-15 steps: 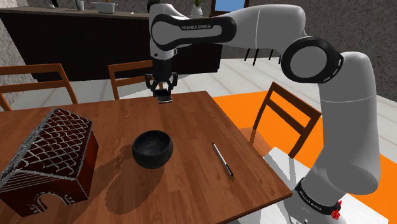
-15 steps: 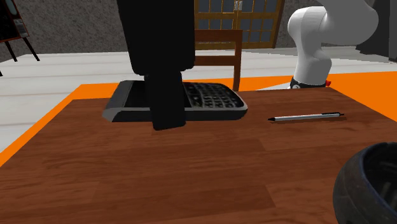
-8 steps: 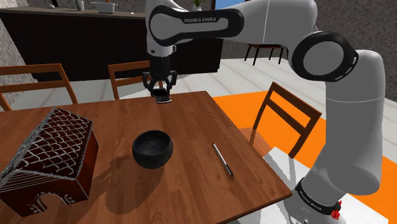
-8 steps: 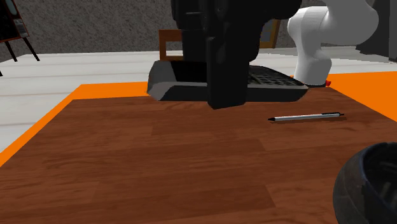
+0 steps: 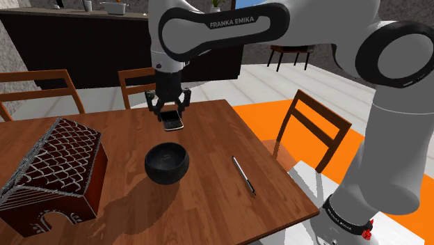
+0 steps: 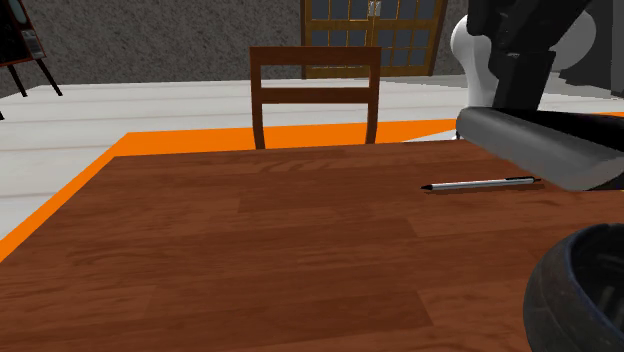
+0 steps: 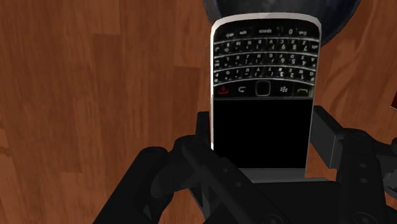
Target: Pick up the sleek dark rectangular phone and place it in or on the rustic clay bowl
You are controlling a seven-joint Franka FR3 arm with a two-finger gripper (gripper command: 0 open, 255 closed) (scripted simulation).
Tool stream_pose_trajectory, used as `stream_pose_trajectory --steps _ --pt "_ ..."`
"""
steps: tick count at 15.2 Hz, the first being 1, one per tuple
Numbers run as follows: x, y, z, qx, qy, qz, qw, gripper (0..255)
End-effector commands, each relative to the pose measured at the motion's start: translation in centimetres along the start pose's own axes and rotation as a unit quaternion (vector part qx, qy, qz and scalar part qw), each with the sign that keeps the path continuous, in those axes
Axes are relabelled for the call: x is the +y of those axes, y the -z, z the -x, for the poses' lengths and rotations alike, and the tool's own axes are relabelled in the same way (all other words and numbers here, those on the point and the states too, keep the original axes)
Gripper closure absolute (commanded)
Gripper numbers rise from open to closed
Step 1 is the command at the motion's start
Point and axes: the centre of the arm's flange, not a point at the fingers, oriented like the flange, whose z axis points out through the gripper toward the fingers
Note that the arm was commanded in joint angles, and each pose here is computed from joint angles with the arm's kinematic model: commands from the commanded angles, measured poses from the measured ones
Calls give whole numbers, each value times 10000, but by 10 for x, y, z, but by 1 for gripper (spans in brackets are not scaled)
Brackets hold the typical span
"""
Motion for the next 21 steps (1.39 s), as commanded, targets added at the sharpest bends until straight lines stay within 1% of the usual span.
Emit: stream_pose_trajectory --steps 1,6,20,21 --pt "-12 2 24 3 -5 -1 10000 255" --pt "-42 0 81 3 -5 -1 10000 255" --pt "-37 -76 79 3 -5 -1 10000 255" --pt "-37 -76 79 3 -5 -1 10000 255"
